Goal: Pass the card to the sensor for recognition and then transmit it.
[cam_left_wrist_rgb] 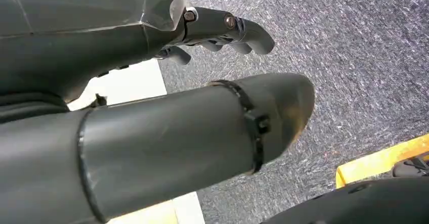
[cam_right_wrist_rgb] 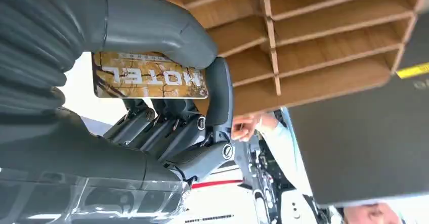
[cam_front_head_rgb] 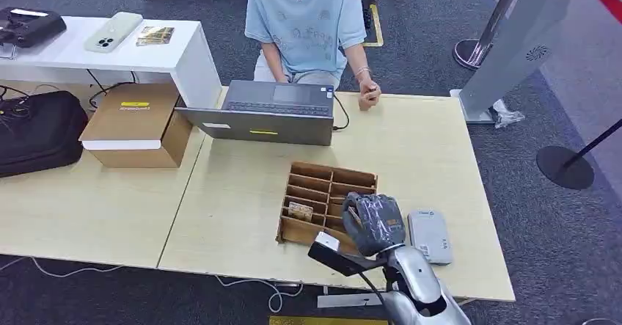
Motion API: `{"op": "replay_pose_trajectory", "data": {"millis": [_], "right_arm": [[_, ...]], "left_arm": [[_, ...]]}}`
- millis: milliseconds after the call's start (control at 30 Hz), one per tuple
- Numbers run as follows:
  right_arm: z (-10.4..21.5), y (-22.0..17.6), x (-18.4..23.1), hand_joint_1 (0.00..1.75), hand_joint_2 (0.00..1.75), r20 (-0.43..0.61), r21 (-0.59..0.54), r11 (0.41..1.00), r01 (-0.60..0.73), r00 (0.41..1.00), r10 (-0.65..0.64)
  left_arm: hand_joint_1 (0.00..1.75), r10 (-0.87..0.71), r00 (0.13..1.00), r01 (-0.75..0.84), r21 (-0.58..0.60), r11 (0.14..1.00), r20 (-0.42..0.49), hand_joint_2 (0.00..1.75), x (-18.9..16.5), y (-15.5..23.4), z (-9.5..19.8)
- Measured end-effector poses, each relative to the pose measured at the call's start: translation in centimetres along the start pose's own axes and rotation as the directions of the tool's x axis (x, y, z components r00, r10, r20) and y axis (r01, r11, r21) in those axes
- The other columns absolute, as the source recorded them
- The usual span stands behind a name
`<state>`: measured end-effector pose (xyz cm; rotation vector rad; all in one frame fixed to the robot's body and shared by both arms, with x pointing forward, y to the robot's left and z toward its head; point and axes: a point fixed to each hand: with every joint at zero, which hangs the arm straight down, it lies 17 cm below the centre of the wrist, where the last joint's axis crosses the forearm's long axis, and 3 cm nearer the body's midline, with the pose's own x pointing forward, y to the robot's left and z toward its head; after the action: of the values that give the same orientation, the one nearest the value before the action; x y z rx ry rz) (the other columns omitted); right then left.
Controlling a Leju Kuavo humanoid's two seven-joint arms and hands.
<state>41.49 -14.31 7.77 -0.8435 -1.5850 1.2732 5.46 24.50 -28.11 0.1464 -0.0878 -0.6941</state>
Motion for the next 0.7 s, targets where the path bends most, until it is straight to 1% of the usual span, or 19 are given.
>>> {"op": "replay_pose_trajectory", "data": {"millis": [433,700], "right_arm": [[-0.5,-3.4,1.5,1.75,1.75,0.043,-0.099,0.995,0.012,0.999,-0.007],[-0.6,-4.5,2.3,1.75,1.75,0.067,-0.124,0.992,0.025,0.998,-0.017]], "left_arm": [[0.0,0.0,1.0,0.0,0.0,1.0,0.01,0.0,0.2,0.0,0.0],[0.0,0.0,1.0,0.0,0.0,1.0,0.012,0.0,0.2,0.0,0.0]]}}
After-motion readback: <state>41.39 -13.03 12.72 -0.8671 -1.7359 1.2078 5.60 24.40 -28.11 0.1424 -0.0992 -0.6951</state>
